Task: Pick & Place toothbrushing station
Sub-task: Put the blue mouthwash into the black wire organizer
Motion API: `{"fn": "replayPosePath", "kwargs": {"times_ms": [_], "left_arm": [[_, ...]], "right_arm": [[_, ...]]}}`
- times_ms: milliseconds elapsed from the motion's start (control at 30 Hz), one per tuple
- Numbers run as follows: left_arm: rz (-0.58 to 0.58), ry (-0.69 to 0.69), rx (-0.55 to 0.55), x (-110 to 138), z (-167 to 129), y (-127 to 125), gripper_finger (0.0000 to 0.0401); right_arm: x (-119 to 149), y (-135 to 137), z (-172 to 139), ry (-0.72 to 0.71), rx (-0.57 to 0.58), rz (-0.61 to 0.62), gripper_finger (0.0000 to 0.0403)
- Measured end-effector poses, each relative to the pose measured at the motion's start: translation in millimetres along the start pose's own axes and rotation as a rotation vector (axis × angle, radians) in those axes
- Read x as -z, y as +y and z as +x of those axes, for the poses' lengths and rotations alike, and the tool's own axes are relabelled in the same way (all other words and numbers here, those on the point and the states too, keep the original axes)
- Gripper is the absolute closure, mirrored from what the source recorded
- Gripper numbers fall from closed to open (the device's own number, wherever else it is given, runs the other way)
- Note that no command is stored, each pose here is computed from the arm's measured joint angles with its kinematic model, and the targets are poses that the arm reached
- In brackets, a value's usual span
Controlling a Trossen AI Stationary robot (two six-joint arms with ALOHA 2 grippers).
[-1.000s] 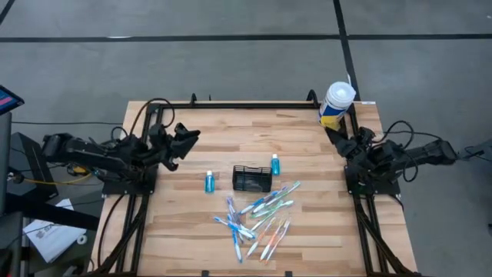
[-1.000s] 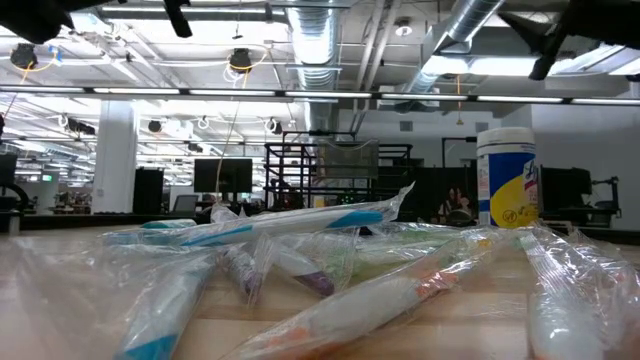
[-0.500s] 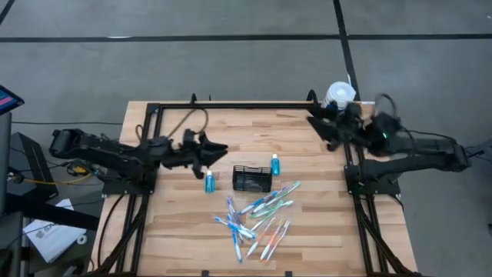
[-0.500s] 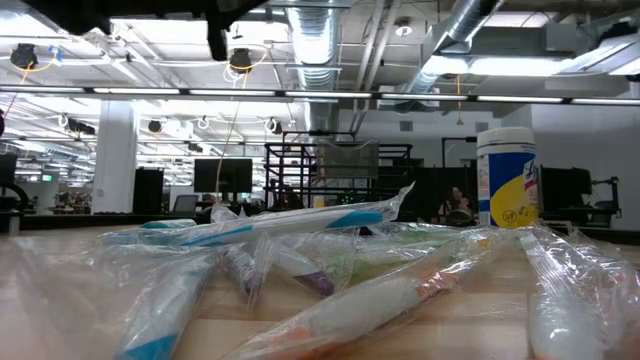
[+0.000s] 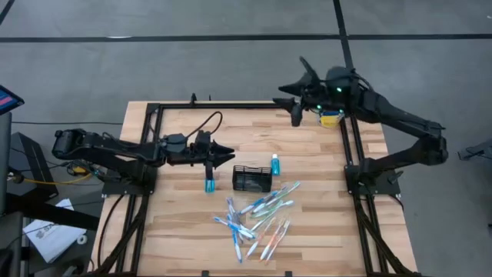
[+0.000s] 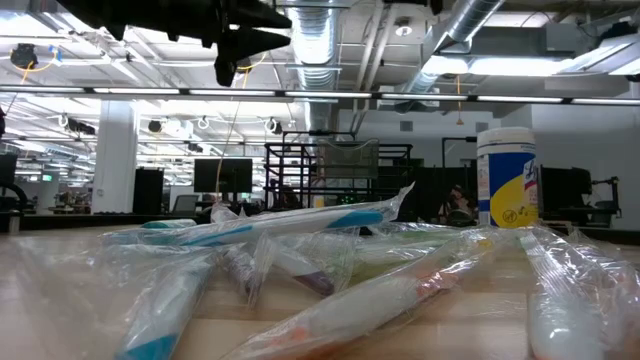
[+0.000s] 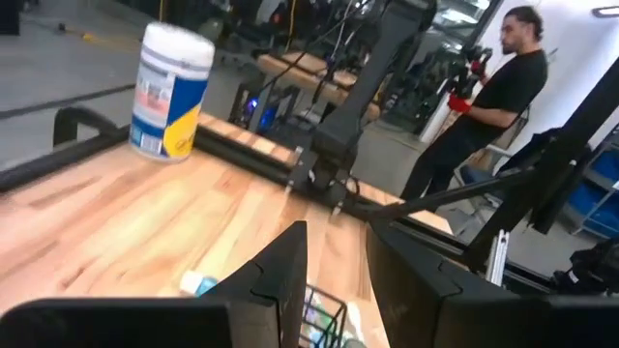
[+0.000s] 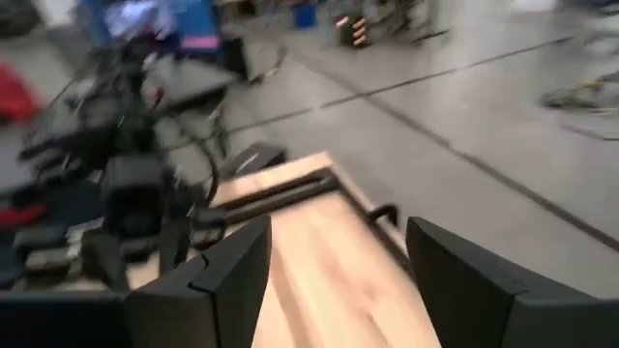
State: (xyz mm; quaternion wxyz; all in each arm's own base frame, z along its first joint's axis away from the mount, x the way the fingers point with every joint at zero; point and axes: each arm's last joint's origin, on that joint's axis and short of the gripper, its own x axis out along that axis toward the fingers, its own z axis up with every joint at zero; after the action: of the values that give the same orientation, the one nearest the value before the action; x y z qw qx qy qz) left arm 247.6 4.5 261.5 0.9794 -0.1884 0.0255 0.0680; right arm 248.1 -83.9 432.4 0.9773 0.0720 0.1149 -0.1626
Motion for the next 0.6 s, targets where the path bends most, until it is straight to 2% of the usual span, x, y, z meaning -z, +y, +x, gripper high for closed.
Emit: {"fn": "replayPosePath", "kwargs": {"times_ms": [167,333,433,500,600], "left_arm": [[0.010,-0.005,0.040,-6.7,-4.5,2.6,0.0297],[0.045,0.012,0.031,-9.0,-7.9,7.1,0.0297],[0.068,0.079,-0.015,-4.9,-9.5,14.7,0.0297],[0.068,0.146,-0.062,0.6,-10.1,22.2,0.0297],[0.068,0.193,-0.113,4.1,-11.1,29.8,0.0297]], "right_arm": [[7.4,-16.7,24.9,0.084,-0.087,-0.024,0.0172],[-0.3,-26.7,36.9,0.071,-0.088,0.065,0.0172],[6.5,-29.0,41.3,0.160,-0.083,0.131,0.0172],[18.6,-31.3,40.4,0.296,-0.005,0.183,0.0172],[41.6,-37.3,38.5,0.517,0.198,0.285,0.0172]]}}
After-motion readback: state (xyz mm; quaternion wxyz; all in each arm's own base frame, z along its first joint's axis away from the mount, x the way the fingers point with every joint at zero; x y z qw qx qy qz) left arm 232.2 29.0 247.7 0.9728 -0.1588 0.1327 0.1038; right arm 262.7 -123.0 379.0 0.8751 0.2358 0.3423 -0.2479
